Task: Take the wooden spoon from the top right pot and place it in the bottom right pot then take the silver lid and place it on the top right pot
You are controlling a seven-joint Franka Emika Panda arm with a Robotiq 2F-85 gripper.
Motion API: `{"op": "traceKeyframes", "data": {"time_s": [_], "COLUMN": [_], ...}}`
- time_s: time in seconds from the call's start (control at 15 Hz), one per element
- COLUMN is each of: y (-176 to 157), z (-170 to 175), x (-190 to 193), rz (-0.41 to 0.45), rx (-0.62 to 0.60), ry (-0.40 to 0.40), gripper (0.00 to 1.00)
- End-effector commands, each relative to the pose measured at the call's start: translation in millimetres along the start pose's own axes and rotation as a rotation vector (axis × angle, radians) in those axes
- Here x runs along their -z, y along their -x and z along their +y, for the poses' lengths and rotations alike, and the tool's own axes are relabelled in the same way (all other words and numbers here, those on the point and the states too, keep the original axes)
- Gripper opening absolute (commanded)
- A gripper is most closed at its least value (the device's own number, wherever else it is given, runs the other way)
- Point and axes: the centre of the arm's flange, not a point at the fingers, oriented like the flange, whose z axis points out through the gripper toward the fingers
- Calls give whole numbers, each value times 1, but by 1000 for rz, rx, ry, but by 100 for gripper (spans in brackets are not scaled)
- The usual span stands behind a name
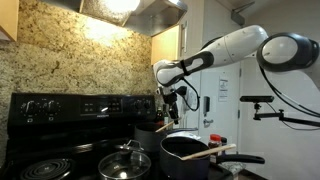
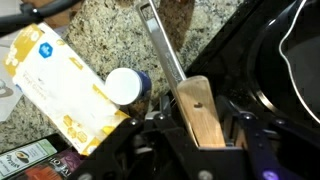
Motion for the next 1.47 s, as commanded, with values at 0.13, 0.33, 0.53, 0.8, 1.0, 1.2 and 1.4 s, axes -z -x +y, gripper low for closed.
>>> {"op": "traceKeyframes", "data": {"time_s": [0.13,0.33,0.53,0.8,1.0,1.2,1.4], "y": [-5,4,26,61,88,108,114], "z": [-2,-5,-2,2,-2,-8,-11], "x": [7,15,34,74,103,124,129], "rz": [-10,8,54,121,200,299,347], "rx": [22,15,-13,-47,-51,-44,-35], "ry": [-8,-6,21,72,103,122,125], "gripper": [11,14,14,14,14,14,14]}}
